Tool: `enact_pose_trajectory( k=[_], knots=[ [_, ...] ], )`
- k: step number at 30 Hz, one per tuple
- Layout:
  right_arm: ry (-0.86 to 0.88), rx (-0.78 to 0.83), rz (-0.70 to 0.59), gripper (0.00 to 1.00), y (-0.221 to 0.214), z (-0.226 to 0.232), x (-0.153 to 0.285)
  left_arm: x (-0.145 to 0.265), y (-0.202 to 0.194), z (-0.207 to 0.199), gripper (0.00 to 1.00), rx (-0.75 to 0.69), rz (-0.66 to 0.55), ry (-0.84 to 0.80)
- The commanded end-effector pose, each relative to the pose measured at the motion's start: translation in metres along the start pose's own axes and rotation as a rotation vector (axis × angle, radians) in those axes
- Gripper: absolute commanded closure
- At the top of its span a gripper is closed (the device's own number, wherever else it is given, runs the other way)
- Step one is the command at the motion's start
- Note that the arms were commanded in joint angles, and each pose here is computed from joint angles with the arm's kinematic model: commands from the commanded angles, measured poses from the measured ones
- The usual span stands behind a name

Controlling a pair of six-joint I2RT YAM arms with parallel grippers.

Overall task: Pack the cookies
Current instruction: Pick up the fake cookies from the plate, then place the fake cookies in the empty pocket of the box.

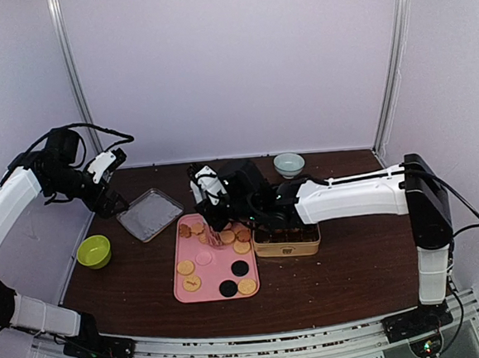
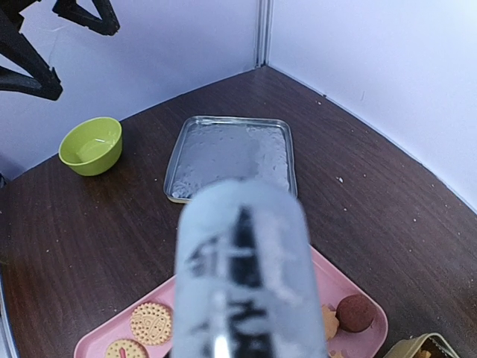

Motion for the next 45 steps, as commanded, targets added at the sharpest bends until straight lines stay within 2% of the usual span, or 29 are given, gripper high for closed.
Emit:
enact_pose_trajectory(
  k=[1,10,17,30,36,45],
  knots=[
    [0.019,-0.006,-0.047,0.84,0.022,0.003,0.005,0.005,0.003,0.0,0.02,-0.006,-0.032,0.003],
    [0.032,-0.018,-0.131,1.0,0.059,0.002,0.039,0.005,0.005,-0.001,0.02,-0.006,-0.04,-0.003],
    [0.007,-0.028,-0.178,1.0,0.074,-0.017,0.089,0.006,0.006,-0.001,0.02,-0.005,-0.045,-0.005],
    [-0.235,-0.074,-0.098,1.0,0.005,-0.115,0.215,0.005,0.01,0.0,0.02,-0.006,-0.054,-0.015],
    [-0.279,-0.086,-0.072,1.0,-0.013,-0.133,0.231,0.004,0.012,0.001,0.03,-0.005,-0.058,-0.019],
    [-0.304,-0.075,-0.052,1.0,-0.015,-0.148,0.218,0.003,0.012,0.001,0.02,0.001,-0.054,-0.027]
  ],
)
Point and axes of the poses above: each gripper's point midway between its finger pads, its own x axis back along the fingers, its own z axis along the line the jaws close on, y = z × x, the point moved 2 cm from there along x, back along the fingers, and after that the axes turned 9 degrees about -x, right-handed, at the moved point
